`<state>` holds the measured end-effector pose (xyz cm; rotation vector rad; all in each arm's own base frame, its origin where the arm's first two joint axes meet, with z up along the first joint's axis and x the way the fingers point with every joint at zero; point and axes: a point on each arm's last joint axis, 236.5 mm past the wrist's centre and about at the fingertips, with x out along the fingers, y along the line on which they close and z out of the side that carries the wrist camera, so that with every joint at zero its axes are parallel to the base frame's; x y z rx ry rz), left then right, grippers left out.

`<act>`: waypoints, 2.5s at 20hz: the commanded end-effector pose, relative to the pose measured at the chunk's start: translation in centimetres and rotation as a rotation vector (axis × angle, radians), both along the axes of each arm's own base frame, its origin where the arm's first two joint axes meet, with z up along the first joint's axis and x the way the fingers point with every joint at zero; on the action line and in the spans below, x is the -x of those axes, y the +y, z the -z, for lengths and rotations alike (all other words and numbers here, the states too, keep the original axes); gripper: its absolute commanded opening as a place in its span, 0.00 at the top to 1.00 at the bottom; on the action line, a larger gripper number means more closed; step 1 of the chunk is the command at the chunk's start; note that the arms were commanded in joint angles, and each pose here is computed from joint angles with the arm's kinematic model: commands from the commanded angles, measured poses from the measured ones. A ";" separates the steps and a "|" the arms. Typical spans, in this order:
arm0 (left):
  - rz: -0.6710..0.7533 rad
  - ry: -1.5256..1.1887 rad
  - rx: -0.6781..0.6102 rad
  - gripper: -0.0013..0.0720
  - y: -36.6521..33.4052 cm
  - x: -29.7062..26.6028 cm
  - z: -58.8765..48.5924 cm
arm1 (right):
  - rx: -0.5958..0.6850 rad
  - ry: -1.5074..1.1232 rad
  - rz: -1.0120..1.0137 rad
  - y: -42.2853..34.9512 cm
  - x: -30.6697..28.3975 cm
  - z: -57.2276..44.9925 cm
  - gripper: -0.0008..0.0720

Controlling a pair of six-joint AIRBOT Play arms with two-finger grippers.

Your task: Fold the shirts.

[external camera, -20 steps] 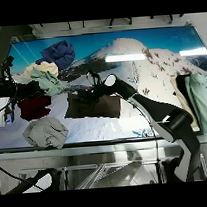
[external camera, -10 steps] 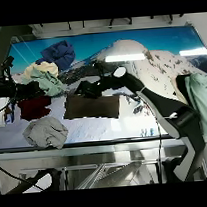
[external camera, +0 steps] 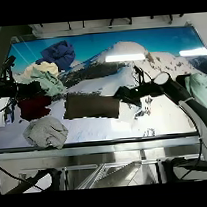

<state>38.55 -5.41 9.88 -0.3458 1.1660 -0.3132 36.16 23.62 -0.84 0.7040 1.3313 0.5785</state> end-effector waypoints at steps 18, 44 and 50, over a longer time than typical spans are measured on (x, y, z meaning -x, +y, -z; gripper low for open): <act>0.096 0.045 0.009 0.95 -4.6 0.3 1.6 | -0.188 -0.028 0.121 5.5 -4.0 6.7 0.96; 0.220 0.057 0.010 0.95 -8.1 2.4 1.2 | -0.034 -0.802 0.539 -24.8 -9.5 -33.2 0.96; 0.220 0.056 0.010 0.95 -8.1 2.4 1.2 | 0.010 -0.914 0.589 -31.1 -14.2 -37.2 0.96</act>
